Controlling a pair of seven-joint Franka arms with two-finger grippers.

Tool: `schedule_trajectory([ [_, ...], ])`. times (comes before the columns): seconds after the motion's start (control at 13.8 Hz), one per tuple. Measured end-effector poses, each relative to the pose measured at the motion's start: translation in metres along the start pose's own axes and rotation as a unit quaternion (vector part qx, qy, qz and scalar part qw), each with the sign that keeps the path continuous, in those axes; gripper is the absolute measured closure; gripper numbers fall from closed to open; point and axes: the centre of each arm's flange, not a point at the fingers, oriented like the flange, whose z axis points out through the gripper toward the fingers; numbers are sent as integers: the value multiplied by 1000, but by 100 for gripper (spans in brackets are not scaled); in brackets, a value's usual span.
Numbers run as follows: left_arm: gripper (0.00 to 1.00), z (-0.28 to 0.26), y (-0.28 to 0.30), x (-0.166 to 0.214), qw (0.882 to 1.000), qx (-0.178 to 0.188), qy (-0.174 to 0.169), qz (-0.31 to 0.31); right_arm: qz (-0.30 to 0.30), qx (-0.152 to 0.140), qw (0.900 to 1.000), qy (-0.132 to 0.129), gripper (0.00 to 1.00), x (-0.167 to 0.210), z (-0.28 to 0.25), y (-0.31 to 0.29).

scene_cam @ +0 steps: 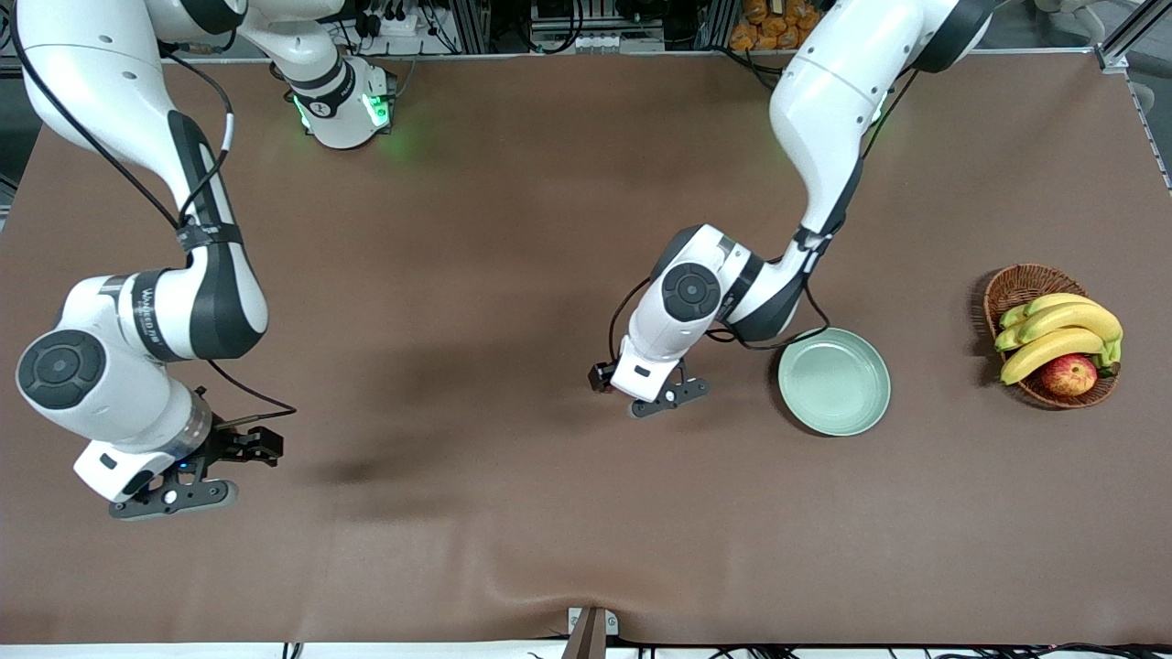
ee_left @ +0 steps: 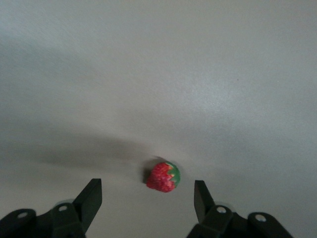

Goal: Collect all strawberries into plate
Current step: 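Carry the strawberry to the plate while the right gripper reaches another strawberry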

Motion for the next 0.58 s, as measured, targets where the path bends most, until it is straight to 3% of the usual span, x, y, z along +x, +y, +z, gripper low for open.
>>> schedule_trajectory([
  [0.29, 25, 28, 3, -9, 1000, -13, 6, -7, 45, 57, 997, -4, 0, -3, 2, 12],
  [0.51, 31, 42, 0, -11, 1000, -8, 11, -4, 54, 64, 995, -55, 0, -16, 4, 22],
  [0.58, 39, 46, -1, -12, 1000, -5, 12, -3, 60, 64, 994, -72, 0, -23, 1, 32],
])
